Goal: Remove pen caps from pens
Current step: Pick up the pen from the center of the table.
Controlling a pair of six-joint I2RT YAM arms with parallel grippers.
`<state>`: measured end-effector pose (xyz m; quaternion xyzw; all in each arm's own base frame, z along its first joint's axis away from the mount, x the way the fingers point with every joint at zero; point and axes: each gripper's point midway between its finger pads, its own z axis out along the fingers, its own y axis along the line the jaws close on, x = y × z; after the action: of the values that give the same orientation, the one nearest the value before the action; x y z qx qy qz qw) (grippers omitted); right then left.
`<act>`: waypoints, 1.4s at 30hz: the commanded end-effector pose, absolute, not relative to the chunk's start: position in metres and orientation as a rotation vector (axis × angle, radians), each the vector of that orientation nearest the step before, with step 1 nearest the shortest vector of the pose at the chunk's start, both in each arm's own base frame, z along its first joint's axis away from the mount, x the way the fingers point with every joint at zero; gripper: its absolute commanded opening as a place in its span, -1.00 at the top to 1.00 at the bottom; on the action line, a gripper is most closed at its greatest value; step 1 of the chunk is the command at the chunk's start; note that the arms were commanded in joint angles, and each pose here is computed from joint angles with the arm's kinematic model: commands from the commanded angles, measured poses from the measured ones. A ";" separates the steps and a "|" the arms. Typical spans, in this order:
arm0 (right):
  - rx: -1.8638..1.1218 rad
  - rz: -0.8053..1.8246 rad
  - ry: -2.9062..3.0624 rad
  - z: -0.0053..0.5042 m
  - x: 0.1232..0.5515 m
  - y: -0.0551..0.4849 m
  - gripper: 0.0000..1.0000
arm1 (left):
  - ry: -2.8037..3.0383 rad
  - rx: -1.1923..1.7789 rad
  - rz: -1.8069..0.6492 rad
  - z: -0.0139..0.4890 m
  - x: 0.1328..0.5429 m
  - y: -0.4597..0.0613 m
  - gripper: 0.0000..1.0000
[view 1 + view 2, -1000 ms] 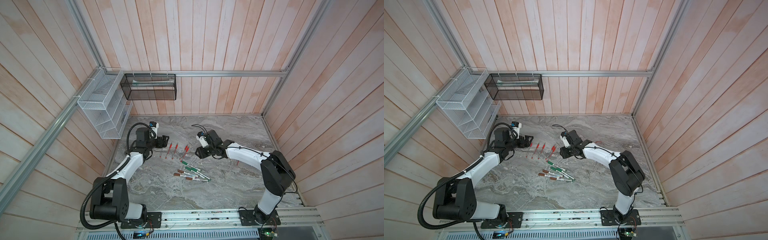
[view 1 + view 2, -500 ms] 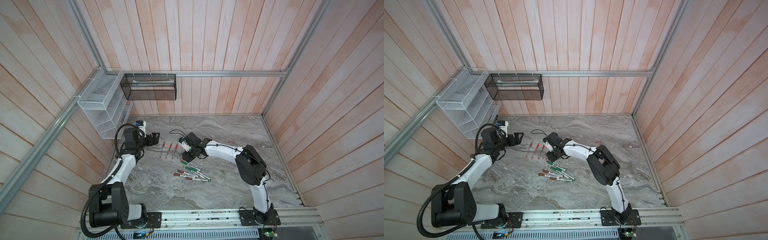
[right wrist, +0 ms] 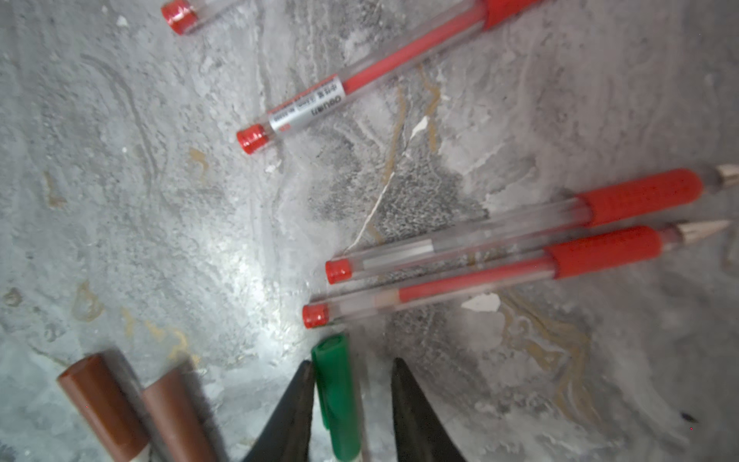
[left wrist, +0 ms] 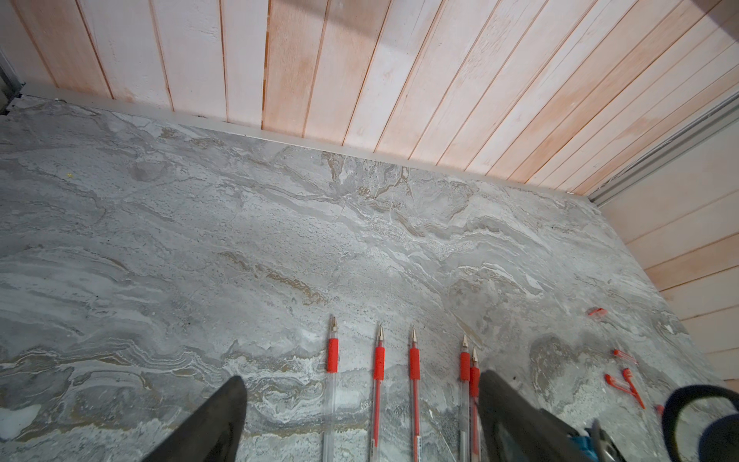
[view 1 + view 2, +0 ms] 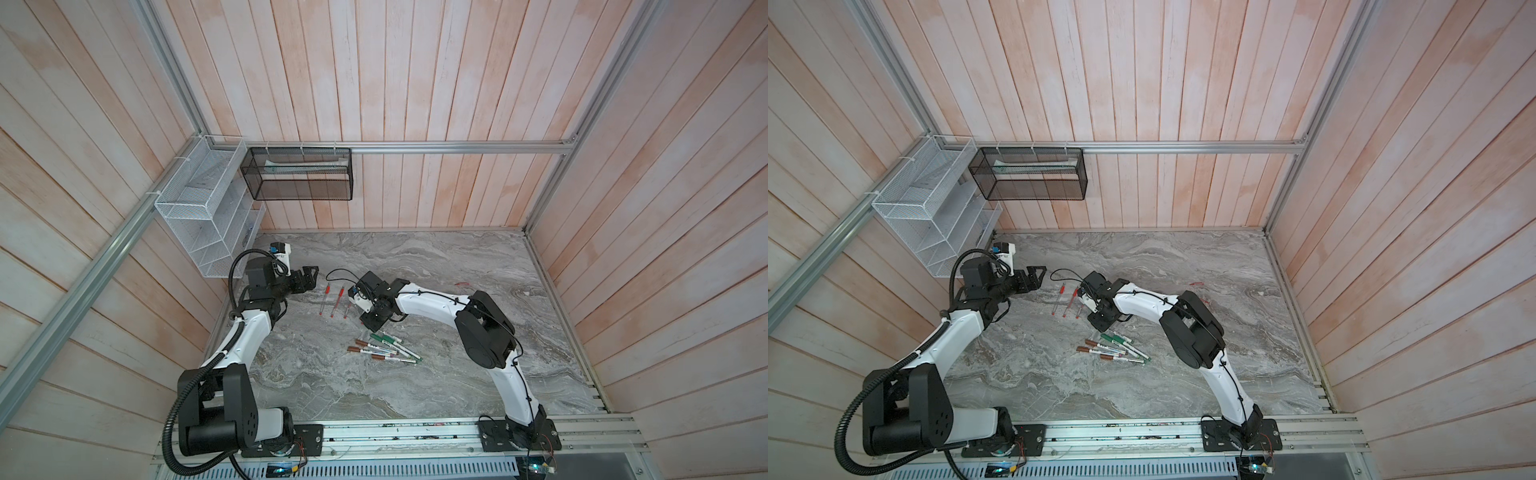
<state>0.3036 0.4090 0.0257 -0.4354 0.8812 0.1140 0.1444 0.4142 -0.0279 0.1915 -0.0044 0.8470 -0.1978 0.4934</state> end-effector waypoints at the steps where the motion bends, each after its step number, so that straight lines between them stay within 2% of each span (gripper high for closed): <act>1: -1.315 0.262 2.573 0.010 0.298 0.400 0.39 | 2.031 -0.005 -0.483 0.195 0.413 -0.027 -0.83; 10: -1.252 0.201 2.616 0.004 0.317 0.377 0.74 | 2.030 -0.019 -0.489 0.198 0.412 -0.025 -0.83; 17: -1.133 0.189 2.595 0.025 0.344 0.360 0.81 | 2.027 -0.026 -0.491 0.197 0.411 -0.023 -0.83; 23: -0.934 0.267 2.538 0.067 0.370 0.353 0.83 | 2.007 0.001 -0.549 0.200 0.409 -0.032 -0.83; 29: -0.595 0.507 2.470 0.122 0.395 0.334 0.86 | 1.955 0.062 -0.767 0.211 0.400 -0.061 -0.83; 32: -0.389 0.735 2.392 0.154 0.401 0.324 0.88 | 1.961 0.113 -0.829 0.213 0.396 -0.080 -0.83; 37: -0.102 1.151 2.172 0.195 0.391 0.324 0.92 | 1.944 0.255 -0.951 0.212 0.384 -0.125 -0.83; 42: 0.045 1.458 1.956 0.222 0.381 0.332 0.96 | 1.974 0.314 -1.096 0.208 0.371 -0.166 -0.82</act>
<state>0.3833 0.3127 0.1723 -0.0150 0.8351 0.4380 0.3324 0.3796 -0.1462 0.2087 0.1072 0.7972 -0.4005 0.4389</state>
